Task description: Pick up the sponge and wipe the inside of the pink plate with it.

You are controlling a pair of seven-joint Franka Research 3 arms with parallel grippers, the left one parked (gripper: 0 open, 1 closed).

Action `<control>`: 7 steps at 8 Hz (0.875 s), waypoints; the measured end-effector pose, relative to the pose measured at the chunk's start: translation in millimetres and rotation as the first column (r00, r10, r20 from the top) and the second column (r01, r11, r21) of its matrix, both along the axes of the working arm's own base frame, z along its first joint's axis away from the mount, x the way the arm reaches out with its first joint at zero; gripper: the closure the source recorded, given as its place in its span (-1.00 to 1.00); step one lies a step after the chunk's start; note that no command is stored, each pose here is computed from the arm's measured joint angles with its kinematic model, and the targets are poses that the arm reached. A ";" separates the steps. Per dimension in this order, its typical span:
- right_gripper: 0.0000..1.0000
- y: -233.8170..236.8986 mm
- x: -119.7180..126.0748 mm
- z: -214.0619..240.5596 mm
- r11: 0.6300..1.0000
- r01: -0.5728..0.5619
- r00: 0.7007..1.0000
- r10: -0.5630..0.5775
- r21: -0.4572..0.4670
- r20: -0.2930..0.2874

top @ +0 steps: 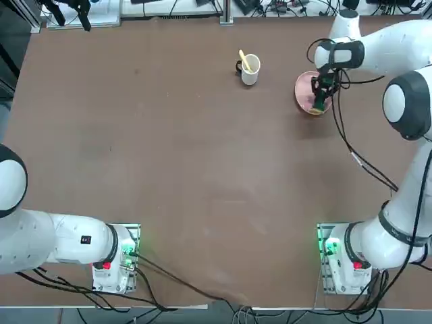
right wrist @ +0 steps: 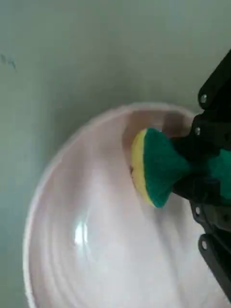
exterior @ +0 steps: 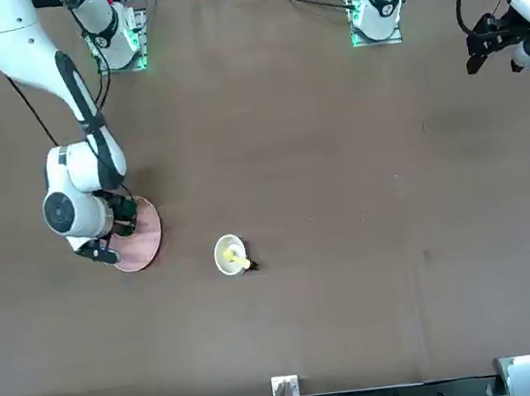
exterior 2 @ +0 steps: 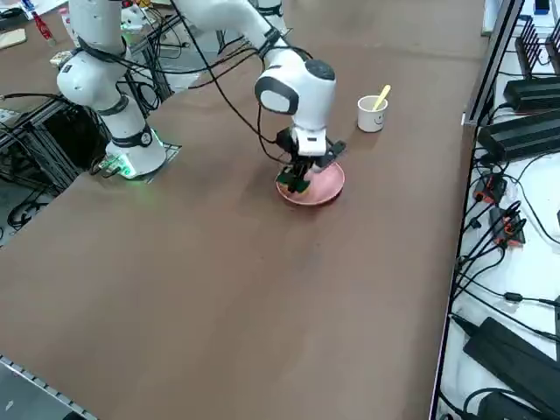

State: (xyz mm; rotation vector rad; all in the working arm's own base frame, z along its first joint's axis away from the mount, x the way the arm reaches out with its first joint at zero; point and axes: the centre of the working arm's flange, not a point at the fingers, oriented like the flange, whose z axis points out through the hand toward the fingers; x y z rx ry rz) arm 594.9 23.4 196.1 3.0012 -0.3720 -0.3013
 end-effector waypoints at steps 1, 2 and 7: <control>0.58 -11.3 1.6 0.6 1.000 -0.007 1.000 0.007 0.006 0.005; 0.59 -11.7 4.2 1.4 1.000 -0.011 1.000 0.011 0.010 0.012; 0.59 -5.9 39.2 23.9 1.000 -0.025 0.998 0.025 0.005 0.064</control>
